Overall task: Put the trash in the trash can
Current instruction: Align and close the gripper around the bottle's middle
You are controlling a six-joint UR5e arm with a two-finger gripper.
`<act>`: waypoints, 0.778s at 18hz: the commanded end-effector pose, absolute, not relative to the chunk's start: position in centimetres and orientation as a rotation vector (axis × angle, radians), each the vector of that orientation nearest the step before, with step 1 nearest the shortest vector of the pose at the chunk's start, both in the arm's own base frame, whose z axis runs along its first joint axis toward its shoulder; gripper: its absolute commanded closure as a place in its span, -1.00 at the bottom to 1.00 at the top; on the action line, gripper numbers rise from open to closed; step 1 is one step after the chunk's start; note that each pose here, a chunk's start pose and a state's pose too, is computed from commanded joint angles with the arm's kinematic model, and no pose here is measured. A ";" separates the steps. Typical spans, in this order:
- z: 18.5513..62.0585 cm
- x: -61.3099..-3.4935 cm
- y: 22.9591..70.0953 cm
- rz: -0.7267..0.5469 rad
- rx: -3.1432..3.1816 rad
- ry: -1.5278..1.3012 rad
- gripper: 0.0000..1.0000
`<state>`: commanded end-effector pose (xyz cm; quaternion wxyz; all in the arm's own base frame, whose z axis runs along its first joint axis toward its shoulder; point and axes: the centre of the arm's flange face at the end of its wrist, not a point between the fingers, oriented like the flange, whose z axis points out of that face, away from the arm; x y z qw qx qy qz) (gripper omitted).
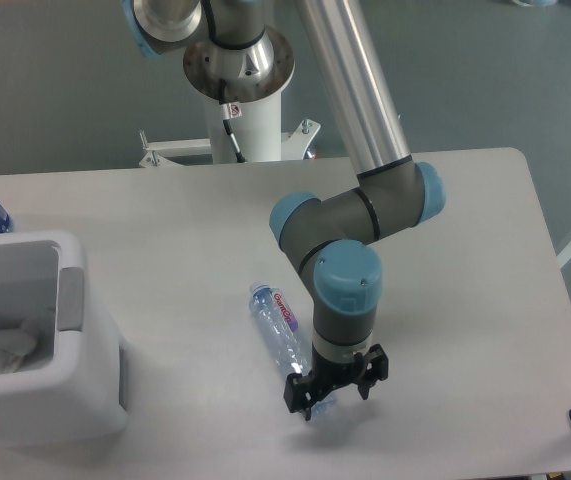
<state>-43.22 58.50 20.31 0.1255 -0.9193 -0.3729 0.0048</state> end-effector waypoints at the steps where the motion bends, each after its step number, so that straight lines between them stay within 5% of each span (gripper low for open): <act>1: 19.9 -43.2 58.5 0.009 -2.684 -1.089 -1.00; 14: 18.2 -42.6 58.4 -0.007 -2.713 -1.097 -0.92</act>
